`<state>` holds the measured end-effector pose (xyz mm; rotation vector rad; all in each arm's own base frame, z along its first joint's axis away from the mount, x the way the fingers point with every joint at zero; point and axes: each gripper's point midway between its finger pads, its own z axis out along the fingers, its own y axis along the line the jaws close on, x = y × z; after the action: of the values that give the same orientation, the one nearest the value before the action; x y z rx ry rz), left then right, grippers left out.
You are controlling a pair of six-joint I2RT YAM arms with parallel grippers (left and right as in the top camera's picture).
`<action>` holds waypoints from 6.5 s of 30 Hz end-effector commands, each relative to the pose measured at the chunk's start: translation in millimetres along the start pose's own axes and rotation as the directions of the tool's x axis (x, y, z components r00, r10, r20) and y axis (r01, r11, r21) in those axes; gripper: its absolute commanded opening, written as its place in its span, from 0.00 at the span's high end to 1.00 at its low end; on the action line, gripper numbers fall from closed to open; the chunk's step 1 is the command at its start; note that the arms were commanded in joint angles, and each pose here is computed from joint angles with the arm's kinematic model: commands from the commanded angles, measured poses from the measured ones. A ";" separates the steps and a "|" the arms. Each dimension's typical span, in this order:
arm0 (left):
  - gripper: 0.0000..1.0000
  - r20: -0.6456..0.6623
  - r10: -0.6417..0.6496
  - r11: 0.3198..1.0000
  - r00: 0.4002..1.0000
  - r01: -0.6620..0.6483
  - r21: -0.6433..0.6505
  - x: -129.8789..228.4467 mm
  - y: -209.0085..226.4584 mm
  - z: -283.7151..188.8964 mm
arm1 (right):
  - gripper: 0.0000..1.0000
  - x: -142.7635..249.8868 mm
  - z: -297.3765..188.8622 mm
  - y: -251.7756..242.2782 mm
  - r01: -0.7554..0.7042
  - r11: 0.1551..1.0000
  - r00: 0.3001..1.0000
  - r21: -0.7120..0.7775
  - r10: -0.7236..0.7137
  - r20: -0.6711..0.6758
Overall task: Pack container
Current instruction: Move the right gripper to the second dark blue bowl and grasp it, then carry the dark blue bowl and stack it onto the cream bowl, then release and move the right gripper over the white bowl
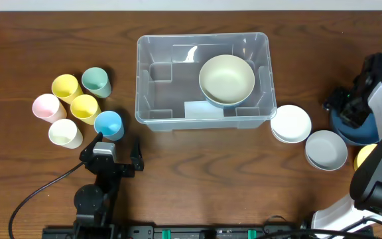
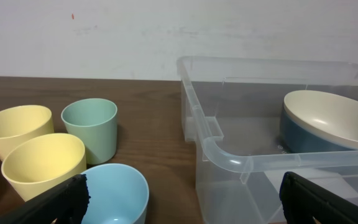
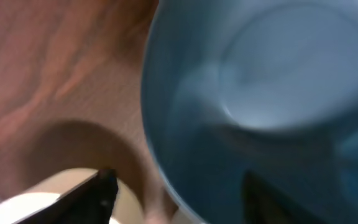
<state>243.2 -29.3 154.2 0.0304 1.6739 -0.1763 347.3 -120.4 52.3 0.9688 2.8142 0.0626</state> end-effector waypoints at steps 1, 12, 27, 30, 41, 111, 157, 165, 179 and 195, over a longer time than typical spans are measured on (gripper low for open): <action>0.02 -0.044 -0.008 1.000 0.999 0.008 0.005 15.0 0.3 0.8 | 0.62 12.9 15.6 -1.2 0.025 1.000 1.000 -0.007 -0.025 -0.018; 0.02 -0.044 -0.008 1.000 0.999 0.008 0.005 14.9 0.3 0.8 | 0.99 -11.3 0.8 -5.3 -0.010 0.999 0.997 0.031 0.008 0.080; 0.02 -0.044 -0.008 1.000 0.999 0.008 0.005 15.0 0.2 0.8 | 0.99 -35.8 -77.1 8.2 0.039 0.999 0.981 0.008 -0.040 0.189; 0.02 -0.044 -0.008 1.000 0.999 0.008 0.005 15.0 0.3 0.8 | 0.99 -31.9 -97.7 26.2 0.101 0.995 0.972 -0.010 -0.096 0.213; 0.02 -0.044 -0.008 1.000 0.999 0.008 0.005 14.9 0.3 0.8 | 0.99 35.2 -213.7 192.1 0.601 0.795 0.741 -0.084 -0.515 0.431; 0.02 -0.044 -0.008 1.000 0.999 0.008 0.005 14.9 0.3 0.8 | 0.55 133.1 -177.1 304.4 0.806 0.580 0.569 -0.116 -0.706 0.422; 0.02 -0.044 -0.008 1.000 0.999 0.008 0.005 14.9 0.3 0.8 | 0.47 -42.5 -181.1 126.1 0.301 0.953 0.860 0.035 -0.287 0.423; 0.02 -0.044 -0.008 1.000 0.999 0.008 0.005 15.0 0.3 0.8 | 0.48 -25.7 -173.5 119.4 0.341 0.939 0.876 0.047 -0.336 0.346; 0.02 -0.044 -0.008 1.000 0.999 0.008 0.005 15.0 0.3 0.8 | 0.44 13.6 -164.3 126.3 0.439 0.896 0.886 -0.074 -0.418 0.199; 0.02 -0.044 -0.008 1.000 0.999 0.008 0.005 15.0 0.3 0.8 | 0.44 26.5 -159.6 96.3 0.382 0.923 0.922 -0.050 -0.377 0.088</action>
<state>243.2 -29.3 154.2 0.0304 1.6739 -0.1763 362.5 -16.4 217.0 0.3494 2.8334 0.0708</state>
